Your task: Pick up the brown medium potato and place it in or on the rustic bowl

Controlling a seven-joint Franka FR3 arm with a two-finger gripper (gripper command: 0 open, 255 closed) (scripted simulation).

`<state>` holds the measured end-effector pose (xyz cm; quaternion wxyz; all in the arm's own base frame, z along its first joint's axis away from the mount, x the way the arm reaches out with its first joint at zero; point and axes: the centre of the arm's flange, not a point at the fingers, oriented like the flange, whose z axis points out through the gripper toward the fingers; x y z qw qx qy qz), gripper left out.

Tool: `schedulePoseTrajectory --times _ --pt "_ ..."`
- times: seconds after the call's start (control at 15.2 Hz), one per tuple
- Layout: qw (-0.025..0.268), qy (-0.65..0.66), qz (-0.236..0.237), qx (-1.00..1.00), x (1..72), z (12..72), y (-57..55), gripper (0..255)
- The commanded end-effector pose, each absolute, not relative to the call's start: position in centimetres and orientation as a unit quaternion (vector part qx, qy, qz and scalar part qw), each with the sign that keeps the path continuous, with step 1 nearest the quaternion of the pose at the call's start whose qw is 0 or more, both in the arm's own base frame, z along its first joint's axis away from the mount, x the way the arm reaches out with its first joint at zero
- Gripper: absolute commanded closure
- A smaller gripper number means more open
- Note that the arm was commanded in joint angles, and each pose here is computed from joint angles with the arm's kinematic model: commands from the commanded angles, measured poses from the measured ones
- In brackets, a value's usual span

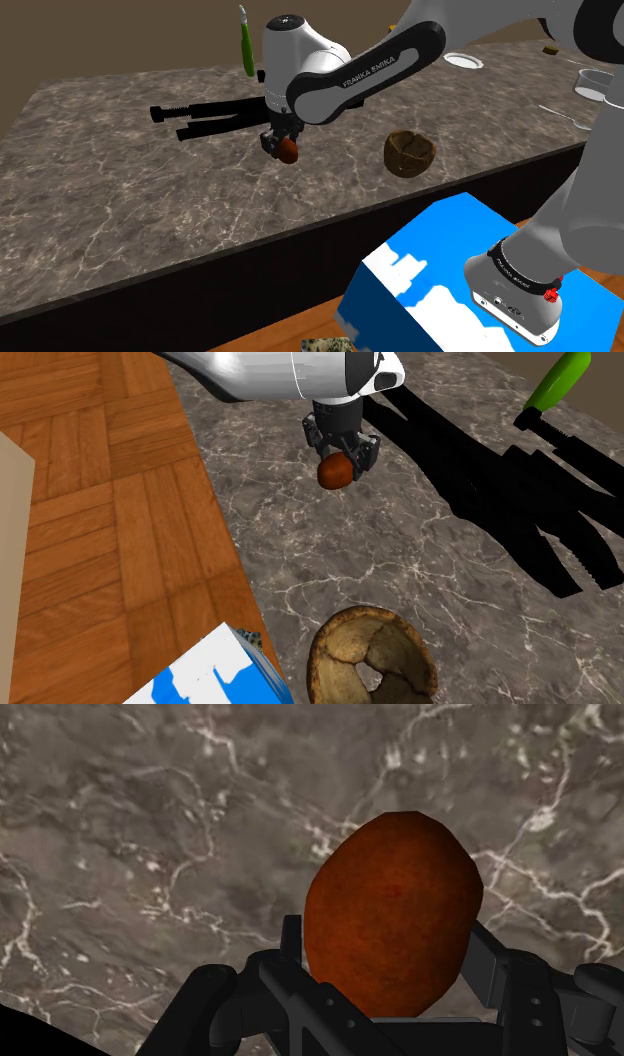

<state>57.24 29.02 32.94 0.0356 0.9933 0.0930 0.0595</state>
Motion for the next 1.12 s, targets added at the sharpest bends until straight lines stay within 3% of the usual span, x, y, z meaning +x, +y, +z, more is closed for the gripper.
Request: schedulePoseTrajectory --times 0.0,1.06 --pt "0.036 0.093 0.060 0.993 57.2 32.9 29.0 255" --pt "0.036 0.093 0.060 0.993 57.2 40.9 29.0 255"
